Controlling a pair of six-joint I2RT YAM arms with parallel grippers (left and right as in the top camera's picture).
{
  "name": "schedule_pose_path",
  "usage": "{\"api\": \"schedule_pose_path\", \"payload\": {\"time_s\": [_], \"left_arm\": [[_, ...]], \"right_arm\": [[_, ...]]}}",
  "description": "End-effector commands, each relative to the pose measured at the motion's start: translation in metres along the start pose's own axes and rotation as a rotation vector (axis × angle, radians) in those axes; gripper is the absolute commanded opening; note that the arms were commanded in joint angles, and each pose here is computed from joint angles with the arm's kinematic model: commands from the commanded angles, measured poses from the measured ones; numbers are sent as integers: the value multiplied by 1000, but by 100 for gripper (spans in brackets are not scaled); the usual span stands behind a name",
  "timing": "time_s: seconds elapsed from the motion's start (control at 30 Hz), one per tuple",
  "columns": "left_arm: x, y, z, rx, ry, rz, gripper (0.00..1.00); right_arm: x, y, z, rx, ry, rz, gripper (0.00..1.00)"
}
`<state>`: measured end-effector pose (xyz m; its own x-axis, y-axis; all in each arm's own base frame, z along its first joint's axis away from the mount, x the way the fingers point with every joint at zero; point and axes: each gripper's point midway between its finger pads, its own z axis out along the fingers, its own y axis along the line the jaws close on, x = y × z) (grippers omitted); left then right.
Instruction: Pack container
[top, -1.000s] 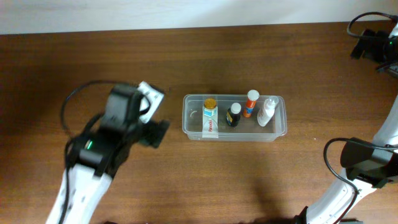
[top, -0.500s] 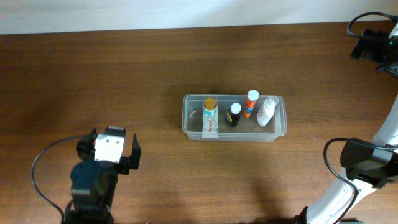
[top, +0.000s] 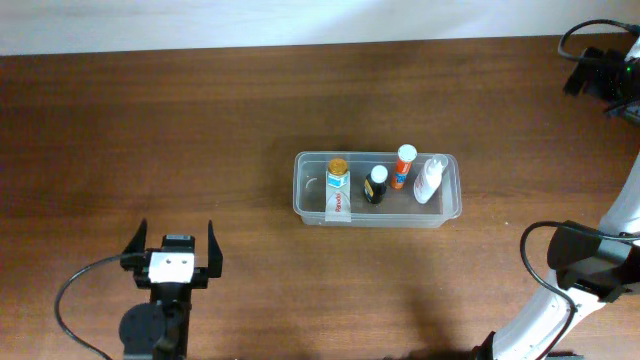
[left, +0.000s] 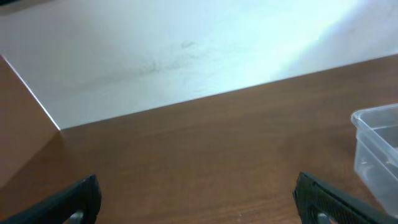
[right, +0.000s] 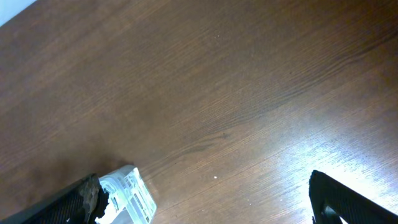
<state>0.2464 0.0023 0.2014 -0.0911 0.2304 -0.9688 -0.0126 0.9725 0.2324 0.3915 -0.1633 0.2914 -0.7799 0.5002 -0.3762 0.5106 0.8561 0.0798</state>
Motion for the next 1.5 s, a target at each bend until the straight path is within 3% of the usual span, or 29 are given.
{"api": "schedule_pose_path", "payload": {"time_s": [0.0,0.53,0.83,1.0,1.17,1.47], "left_arm": [[9,-1,-1,-6,-20,9,99],[42,-11,2,16,-5,9,99],[41,-11,2,16,-9,10,99],[-2,0,-2,-30,-187,1,99],[-19,4,-6,-46,-257,-2,99],[28,-8,3,-2,-73,6,99]], "right_arm": [[1,-2,-1,7,2,7,98],[1,-2,-1,7,2,7,98],[1,-2,-1,7,2,7,98],[1,-2,-1,7,2,7,99],[1,-2,-1,7,2,7,98],[1,-2,-1,7,2,7,98]]}}
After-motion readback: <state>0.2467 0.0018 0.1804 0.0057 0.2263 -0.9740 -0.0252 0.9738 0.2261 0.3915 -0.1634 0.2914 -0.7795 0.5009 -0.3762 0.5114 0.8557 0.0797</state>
